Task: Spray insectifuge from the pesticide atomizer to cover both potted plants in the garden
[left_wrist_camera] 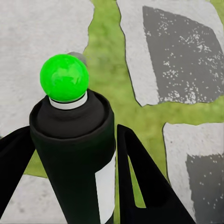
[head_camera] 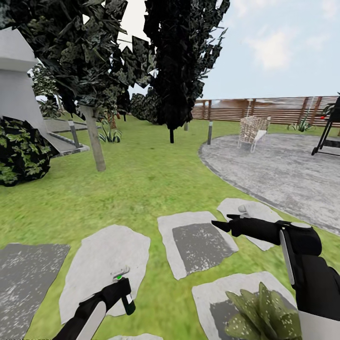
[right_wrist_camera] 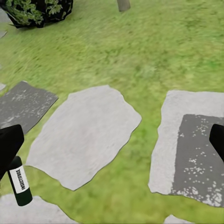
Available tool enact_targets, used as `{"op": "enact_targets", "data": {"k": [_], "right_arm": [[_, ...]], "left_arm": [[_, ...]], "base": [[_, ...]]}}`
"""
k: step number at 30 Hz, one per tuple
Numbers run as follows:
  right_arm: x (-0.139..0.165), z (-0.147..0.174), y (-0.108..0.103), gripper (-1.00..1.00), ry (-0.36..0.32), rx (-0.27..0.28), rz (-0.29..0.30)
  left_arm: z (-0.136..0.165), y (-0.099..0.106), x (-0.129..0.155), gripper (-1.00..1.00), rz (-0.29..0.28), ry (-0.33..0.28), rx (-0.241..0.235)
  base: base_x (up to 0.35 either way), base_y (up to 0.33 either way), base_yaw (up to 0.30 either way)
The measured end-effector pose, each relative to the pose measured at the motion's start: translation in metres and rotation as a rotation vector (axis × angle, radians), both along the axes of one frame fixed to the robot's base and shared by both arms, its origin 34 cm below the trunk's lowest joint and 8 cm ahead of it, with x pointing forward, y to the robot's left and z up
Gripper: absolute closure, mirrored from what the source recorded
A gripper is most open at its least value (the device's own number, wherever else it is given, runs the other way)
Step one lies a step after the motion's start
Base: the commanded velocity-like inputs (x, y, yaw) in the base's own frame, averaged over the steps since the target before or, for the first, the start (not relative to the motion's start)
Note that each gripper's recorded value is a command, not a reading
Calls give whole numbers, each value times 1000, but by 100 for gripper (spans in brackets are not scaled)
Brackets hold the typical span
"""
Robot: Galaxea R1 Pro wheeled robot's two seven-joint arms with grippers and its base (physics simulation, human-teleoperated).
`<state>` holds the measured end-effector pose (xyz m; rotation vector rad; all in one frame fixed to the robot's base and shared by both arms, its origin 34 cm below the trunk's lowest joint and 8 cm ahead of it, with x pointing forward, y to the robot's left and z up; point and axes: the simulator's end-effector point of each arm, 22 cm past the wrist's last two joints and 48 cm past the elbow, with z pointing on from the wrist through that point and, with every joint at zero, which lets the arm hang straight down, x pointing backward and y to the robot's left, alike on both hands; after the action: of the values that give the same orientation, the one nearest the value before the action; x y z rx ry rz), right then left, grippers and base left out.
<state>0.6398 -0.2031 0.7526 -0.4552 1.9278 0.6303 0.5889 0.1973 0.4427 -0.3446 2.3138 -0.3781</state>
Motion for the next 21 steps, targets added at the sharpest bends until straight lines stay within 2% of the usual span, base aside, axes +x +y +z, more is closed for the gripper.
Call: {"op": "enact_targets", "data": {"k": [6,10,12,15,16,17,18,19,21], "right_arm": [[-3,3,7,-100,-6,-9,18],[-6,5,9,-100,-13,-5,37],[-12,6,18,-100,-10,6,80],[-24,1,44,-100,7,-8,168],[-28,-1,50,-100,10,-15,192],[-32,-3,56,-100,14,-21,216],[-33,-4,57,-100,15,-23,222],[-35,-6,61,-100,19,-25,233],[-37,-9,63,-100,22,-27,243]], "left_arm": [[5,-6,1,100,-8,-11,-10],[9,-22,0,100,-49,-25,-14],[10,-47,-3,100,-147,-45,18],[12,-65,-6,100,-233,-68,69],[15,-70,-6,100,-257,-79,68],[22,-82,-6,100,-301,-105,34],[25,-87,-6,100,-321,-118,17],[38,-99,-4,100,-367,-172,-50],[59,-108,-1,100,-430,-267,-119]], "base": [[0,0,43],[0,0,22],[0,0,6],[0,0,3],[0,0,0],[0,0,0],[0,0,0],[0,0,0],[0,0,0]]}}
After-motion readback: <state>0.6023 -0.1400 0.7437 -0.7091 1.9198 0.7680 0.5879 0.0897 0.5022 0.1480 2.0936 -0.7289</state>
